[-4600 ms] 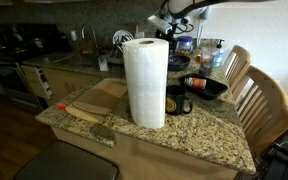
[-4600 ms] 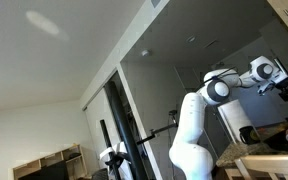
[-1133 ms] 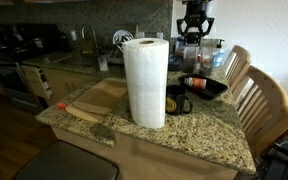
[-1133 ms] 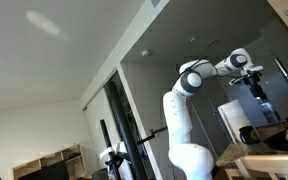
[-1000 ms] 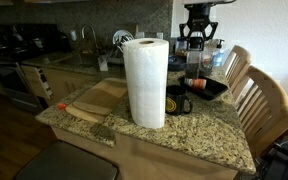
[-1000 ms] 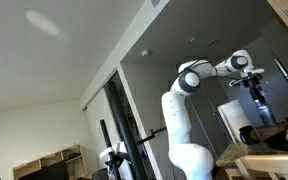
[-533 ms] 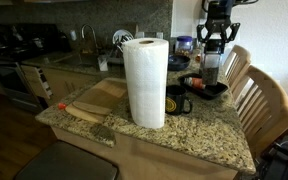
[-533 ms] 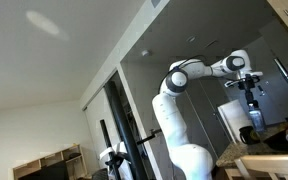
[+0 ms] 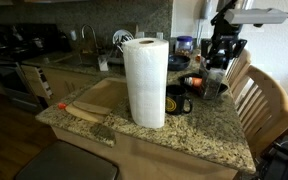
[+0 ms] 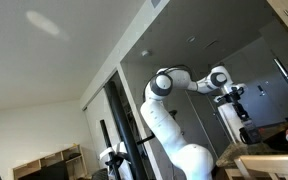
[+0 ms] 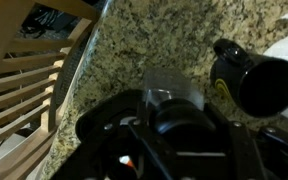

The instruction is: Put the white and orange bottle in the black bowl, move the clear bottle to the right, move the glass jar to the left

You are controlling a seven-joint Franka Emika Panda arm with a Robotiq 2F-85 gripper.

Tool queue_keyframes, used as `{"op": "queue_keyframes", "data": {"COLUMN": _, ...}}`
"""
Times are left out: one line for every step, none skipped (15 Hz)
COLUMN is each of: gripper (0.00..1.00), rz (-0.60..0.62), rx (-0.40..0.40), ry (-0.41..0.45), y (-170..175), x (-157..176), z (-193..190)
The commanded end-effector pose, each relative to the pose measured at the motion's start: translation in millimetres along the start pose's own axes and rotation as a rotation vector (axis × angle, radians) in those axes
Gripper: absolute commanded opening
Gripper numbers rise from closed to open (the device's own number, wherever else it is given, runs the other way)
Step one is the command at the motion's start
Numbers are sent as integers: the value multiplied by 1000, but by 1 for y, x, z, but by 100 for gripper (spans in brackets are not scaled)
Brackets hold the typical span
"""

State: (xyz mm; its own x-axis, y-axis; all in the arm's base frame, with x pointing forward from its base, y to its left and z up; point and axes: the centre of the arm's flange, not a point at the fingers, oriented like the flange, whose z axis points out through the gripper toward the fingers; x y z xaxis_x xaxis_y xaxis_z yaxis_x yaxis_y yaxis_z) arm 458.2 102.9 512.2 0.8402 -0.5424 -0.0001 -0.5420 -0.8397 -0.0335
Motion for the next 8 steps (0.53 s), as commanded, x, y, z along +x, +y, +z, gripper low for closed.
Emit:
{"op": "queue_keyframes", "data": {"gripper": 34, "rz": -147, "rx": 7, "ry": 26, "y": 10, "x": -52, "z": 21}}
{"op": "queue_keyframes", "data": {"gripper": 34, "rz": -157, "rx": 0, "ry": -3, "y": 9, "x": -59, "z": 26}}
{"op": "queue_keyframes", "data": {"gripper": 34, "rz": -157, "rx": -1, "ry": -41, "y": 10, "x": -61, "z": 28}}
{"op": "queue_keyframes", "data": {"gripper": 34, "rz": -161, "rx": 2, "ry": -64, "y": 11, "x": -63, "z": 31}}
{"op": "queue_keyframes", "data": {"gripper": 34, "rz": -153, "rx": 6, "ry": -85, "y": 12, "x": -60, "z": 34}}
{"op": "queue_keyframes", "data": {"gripper": 63, "rz": -122, "rx": -2, "ry": -94, "y": 8, "x": -54, "z": 35}}
{"op": "queue_keyframes", "data": {"gripper": 85, "rz": -122, "rx": -1, "ry": -88, "y": 10, "x": -51, "z": 37}}
{"op": "queue_keyframes", "data": {"gripper": 88, "rz": -113, "rx": 4, "ry": -81, "y": 13, "x": -49, "z": 37}}
